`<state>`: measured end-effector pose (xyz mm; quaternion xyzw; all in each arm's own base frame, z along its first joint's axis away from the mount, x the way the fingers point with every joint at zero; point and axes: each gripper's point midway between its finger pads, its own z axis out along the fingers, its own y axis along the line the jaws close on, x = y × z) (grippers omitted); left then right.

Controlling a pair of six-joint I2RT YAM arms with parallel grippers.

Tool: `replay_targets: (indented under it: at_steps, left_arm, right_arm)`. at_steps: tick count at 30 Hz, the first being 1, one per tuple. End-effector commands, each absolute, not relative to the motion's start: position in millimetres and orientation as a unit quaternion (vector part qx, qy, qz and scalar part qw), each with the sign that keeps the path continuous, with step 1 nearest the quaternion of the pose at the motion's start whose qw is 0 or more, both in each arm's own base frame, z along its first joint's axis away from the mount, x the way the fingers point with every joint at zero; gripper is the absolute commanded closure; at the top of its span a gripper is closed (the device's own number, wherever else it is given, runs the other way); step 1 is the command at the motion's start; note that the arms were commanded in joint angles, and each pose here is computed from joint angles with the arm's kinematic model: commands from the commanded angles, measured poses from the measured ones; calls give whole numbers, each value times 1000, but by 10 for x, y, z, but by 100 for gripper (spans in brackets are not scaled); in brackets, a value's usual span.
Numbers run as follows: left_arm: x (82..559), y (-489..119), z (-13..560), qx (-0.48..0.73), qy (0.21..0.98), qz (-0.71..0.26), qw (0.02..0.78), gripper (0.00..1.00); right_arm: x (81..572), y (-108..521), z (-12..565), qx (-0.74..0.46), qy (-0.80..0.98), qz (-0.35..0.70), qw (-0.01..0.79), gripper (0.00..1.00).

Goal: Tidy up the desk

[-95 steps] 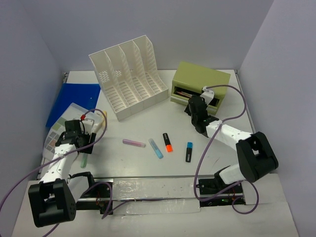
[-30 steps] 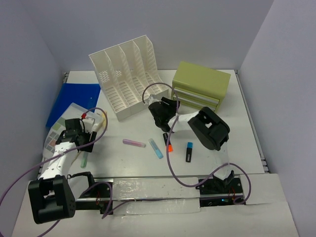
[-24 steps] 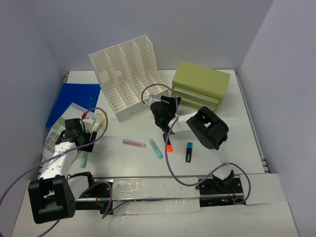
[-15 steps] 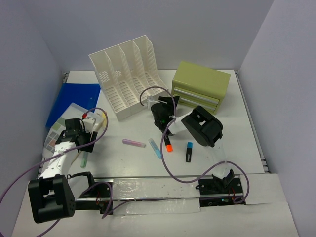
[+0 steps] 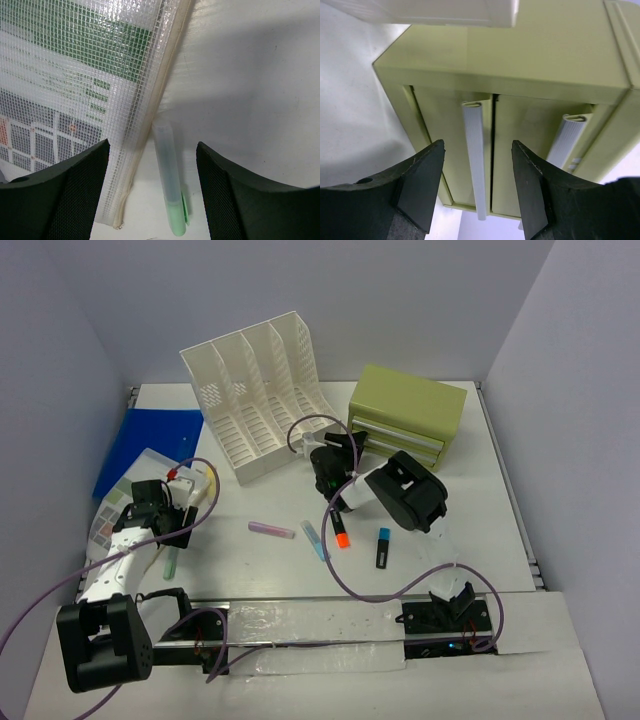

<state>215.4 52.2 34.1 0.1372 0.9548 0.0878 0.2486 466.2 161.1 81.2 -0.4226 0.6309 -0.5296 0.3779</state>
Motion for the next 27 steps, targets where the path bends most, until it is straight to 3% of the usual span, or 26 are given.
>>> replay_targets:
  at_steps: [1,27]
  left_arm:
    - [2293,495,497,143,947,79,275,23]
    - [2294,456,556,144,949,67,272,23]
  right_arm:
    - [4759,1593,911,-397,631,-533,399,36]
    - [4864,1479,950,-389,622,-551,398,37]
